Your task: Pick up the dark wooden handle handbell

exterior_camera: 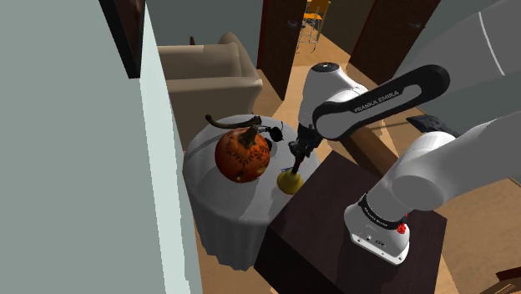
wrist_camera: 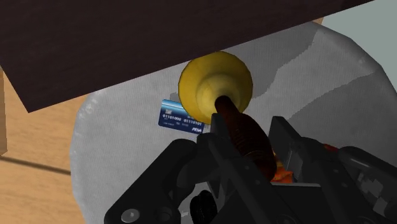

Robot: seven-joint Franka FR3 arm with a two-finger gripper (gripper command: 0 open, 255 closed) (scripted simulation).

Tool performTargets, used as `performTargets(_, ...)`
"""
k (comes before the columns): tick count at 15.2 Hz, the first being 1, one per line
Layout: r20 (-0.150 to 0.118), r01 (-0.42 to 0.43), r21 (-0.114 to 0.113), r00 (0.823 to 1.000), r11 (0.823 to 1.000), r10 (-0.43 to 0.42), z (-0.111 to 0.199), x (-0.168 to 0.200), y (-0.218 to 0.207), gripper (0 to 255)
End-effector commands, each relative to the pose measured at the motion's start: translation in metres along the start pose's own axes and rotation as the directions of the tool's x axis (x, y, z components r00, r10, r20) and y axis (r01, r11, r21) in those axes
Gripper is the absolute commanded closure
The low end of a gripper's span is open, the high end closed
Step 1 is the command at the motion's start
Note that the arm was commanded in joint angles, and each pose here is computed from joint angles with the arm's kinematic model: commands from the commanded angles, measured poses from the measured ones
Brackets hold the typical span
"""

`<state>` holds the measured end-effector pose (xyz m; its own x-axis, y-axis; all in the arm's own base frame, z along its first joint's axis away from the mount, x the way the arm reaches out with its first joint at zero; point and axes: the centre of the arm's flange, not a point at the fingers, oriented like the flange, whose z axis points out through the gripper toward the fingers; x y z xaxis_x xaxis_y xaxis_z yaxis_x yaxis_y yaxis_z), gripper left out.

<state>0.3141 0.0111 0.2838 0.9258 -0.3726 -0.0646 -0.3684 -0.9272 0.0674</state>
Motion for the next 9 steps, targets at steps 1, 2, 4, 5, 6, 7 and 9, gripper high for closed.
performTargets(1,0.000,0.000,0.000,1.000,1.000,0.000,-0.011,-0.001,0.001,255)
performTargets(2,0.000,0.000,0.000,1.000,1.000,0.000,-0.016,-0.001,0.001,255)
performTargets(4,0.000,0.000,0.000,1.000,1.000,0.000,-0.027,-0.002,0.002,255)
performTargets(5,0.000,0.000,0.000,1.000,1.000,0.000,-0.032,-0.002,0.002,255)
performTargets(6,0.000,0.000,0.000,1.000,1.000,0.000,-0.037,-0.002,0.002,255)
performTargets(7,0.000,0.000,0.000,1.000,1.000,0.000,-0.043,-0.003,0.003,255)
performTargets(9,0.000,0.000,0.000,1.000,1.000,0.000,-0.053,-0.003,0.004,255)
